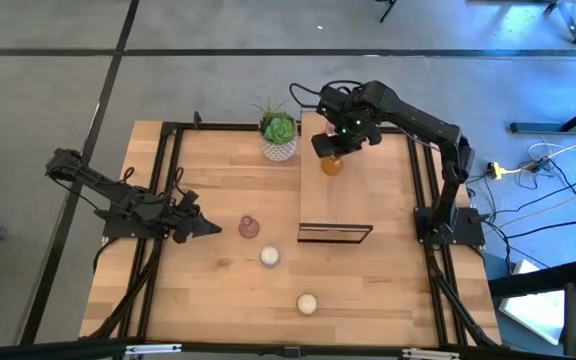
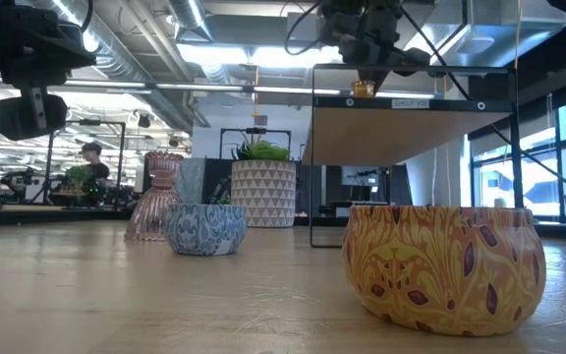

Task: Pick & Place candle stick holders
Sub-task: Put the orange glass candle holder on the shelf aligned with the pink glass candle holder

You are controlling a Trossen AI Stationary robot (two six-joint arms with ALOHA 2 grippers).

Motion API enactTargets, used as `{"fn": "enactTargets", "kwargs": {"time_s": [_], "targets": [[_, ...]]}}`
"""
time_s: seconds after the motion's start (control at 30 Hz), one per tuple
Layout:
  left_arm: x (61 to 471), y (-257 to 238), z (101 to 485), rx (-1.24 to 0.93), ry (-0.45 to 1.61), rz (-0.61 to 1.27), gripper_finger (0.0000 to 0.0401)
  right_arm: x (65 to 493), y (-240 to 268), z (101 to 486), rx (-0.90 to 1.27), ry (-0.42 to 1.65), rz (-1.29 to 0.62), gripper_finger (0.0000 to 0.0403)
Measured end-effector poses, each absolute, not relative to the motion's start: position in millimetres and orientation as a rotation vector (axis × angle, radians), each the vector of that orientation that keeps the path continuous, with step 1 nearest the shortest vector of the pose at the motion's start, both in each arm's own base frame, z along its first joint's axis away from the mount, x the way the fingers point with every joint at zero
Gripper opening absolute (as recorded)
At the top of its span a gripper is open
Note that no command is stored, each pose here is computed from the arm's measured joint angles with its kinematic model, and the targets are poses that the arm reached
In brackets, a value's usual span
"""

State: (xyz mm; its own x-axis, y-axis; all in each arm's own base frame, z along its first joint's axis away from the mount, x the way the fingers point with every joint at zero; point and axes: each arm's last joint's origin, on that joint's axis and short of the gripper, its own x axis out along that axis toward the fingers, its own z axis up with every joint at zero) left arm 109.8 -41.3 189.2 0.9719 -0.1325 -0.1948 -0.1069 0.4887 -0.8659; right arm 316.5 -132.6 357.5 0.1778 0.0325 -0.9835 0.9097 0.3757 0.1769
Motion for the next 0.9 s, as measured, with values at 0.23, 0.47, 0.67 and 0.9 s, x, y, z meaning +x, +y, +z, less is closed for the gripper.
{"fn": "enactTargets", "kwargs": {"time_s": [0.23,0.47,0.67,0.9], "targets": [[109.7,-41.3,189.2,-1.062,0.249,-0.016,0.0006,316.4,-132.7,357.4,0.993,1.235,-0.794,0.0045],[109.7,-41.3,189.2,-1.061,0.249,-0.016,0.0006,316.4,-133.0,357.4,0.989,1.234,-0.798,0.0054],[109.7,-41.3,189.2,-1.061,0.249,-0.016,0.0006,316.2,-133.4,357.4,0.980,1.231,-0.811,0.0086],[109.7,-41.3,189.1,-1.059,0.250,-0.016,0.0006,316.1,-133.7,357.3,0.968,1.230,-0.816,0.0118]]}}
